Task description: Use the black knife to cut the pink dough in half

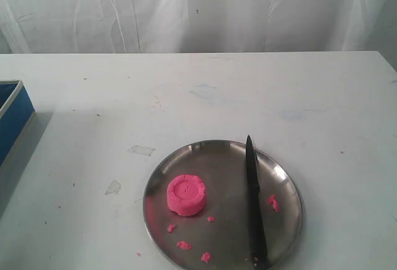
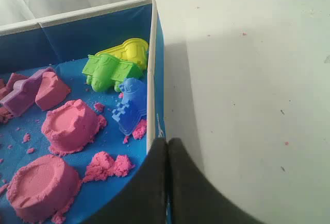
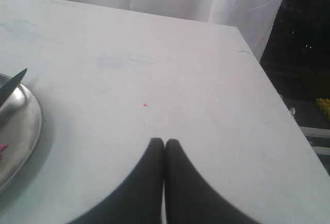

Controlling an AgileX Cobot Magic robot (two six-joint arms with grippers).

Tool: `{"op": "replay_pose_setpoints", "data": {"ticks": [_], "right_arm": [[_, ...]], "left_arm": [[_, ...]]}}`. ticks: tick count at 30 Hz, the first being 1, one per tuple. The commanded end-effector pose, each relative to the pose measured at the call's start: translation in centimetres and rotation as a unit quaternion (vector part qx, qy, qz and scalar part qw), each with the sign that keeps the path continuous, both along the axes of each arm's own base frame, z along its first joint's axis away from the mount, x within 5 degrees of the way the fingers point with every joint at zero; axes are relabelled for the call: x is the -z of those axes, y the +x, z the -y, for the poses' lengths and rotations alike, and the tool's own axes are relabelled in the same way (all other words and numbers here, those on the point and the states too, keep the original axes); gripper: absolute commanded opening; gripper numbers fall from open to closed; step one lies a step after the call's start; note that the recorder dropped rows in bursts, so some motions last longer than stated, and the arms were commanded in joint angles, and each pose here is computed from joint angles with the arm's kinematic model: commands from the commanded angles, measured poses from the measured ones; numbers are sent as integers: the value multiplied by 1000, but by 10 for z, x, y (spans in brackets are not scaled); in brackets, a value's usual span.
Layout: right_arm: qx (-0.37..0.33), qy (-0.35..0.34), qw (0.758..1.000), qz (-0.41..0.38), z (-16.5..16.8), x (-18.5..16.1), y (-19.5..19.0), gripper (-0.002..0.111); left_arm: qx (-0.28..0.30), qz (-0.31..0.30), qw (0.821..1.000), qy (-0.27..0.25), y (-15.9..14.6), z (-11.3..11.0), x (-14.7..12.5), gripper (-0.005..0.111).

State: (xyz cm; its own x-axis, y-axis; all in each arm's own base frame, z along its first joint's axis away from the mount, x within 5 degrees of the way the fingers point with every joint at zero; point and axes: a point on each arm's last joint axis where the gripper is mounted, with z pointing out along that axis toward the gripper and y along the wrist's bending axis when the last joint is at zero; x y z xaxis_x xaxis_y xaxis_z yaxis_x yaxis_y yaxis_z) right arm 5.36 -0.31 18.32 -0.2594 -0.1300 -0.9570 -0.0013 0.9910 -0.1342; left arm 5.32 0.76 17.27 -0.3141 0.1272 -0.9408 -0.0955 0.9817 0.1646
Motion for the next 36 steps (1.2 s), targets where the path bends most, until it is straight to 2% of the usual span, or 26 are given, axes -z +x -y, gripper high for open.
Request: {"op": "replay_pose_setpoints", "data": {"ticks": [1,7,13,18,21,24,27,28,31,33,36], "right_arm": [[-3,-12,1000,17,0,-2,0,0],[-11,-11,995,99,-2,-16,3,0],[-15,-6,989,147,-3,-25,3,0],[-17,89,967,240,-3,-42,1,0],[-28,140,940,309,-4,-55,-3,0],[-47,187,905,380,-4,-68,-10,0],[-81,276,853,435,-4,-79,-17,0],[-100,331,827,444,-4,-82,-20,0],[-153,445,770,430,-8,-85,-23,0],[-196,463,762,408,-15,-86,-24,0],[-272,349,812,380,-35,-81,-26,0]], "left_arm": [[1,4,1000,-5,0,0,1,0],[1,4,1000,-5,0,0,1,0],[1,4,1000,-5,0,0,1,0],[1,4,1000,-5,0,0,1,0],[1,4,1000,-5,0,0,1,0],[1,4,1000,-5,0,0,1,0],[1,4,1000,-5,0,0,1,0],[1,4,1000,-5,0,0,1,0],[1,4,1000,-5,0,0,1,0],[1,4,1000,-5,0,0,1,0],[1,4,1000,-5,0,0,1,0]]}}
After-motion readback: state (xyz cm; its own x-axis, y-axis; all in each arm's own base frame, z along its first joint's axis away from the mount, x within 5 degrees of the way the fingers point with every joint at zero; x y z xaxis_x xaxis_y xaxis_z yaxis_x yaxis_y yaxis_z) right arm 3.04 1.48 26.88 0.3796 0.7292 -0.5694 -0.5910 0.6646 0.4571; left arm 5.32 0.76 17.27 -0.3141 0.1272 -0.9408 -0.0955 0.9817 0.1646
